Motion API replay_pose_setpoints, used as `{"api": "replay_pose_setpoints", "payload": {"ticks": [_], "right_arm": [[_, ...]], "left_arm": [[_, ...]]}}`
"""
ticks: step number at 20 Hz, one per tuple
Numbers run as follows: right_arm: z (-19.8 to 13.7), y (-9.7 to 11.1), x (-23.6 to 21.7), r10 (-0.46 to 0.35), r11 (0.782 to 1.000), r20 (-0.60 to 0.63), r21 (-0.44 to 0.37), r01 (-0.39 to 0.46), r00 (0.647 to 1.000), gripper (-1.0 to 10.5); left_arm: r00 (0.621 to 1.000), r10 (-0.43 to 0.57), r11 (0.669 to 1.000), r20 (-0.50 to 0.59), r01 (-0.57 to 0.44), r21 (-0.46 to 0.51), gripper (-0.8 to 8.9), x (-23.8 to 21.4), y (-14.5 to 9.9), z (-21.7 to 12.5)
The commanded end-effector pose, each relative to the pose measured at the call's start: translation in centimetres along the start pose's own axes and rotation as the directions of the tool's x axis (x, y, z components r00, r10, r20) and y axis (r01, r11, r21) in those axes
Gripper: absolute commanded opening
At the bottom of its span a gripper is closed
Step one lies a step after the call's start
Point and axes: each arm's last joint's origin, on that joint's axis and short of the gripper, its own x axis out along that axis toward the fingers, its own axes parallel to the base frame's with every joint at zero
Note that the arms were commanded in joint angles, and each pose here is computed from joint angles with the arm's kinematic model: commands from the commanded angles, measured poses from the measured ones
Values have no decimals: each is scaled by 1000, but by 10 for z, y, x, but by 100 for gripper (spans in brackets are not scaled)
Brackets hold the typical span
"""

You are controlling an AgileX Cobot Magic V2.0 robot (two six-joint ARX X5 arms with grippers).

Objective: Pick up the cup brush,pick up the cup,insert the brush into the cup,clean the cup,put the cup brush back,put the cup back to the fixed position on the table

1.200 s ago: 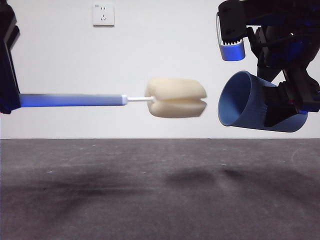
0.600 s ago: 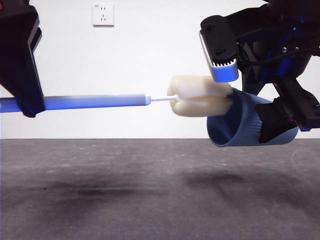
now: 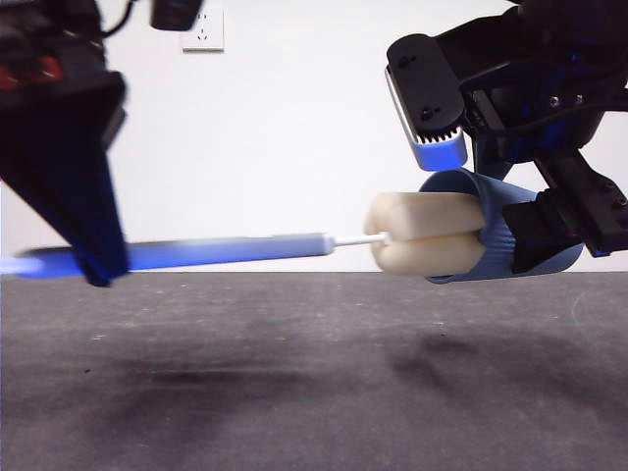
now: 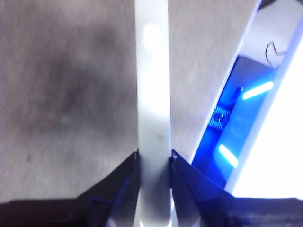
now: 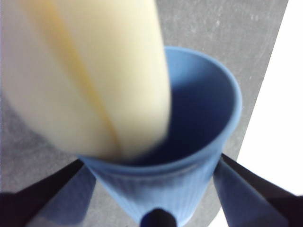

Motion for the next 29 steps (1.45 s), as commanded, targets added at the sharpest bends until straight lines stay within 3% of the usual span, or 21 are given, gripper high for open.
{"api": "replay_pose_setpoints", "payload": {"ticks": [1, 7, 15, 23, 29], "right_arm": [[12, 6, -4, 15, 999, 58, -36, -13, 998, -17], [27, 18, -4, 45, 994, 84, -107, -35, 995, -17], [38, 23, -10, 29, 993, 126, -120, -14, 992, -17], [18, 14, 6, 17, 999, -26, -34, -17, 1000, -17], [18, 12, 7, 8, 1000, -16, -17, -9, 1000, -17]], "left_arm": [[998, -4, 999, 67, 7, -35, -9, 5, 0, 9], [996, -1, 999, 86, 4, -44, -9, 5, 1, 11], [983, -37, 993, 178, 56, -106, -9, 4, -3, 20], [999, 39, 992, -15, -41, -123, -8, -5, -5, -3], [998, 63, 991, 14, -60, -122, -9, -20, -6, -9]]}}
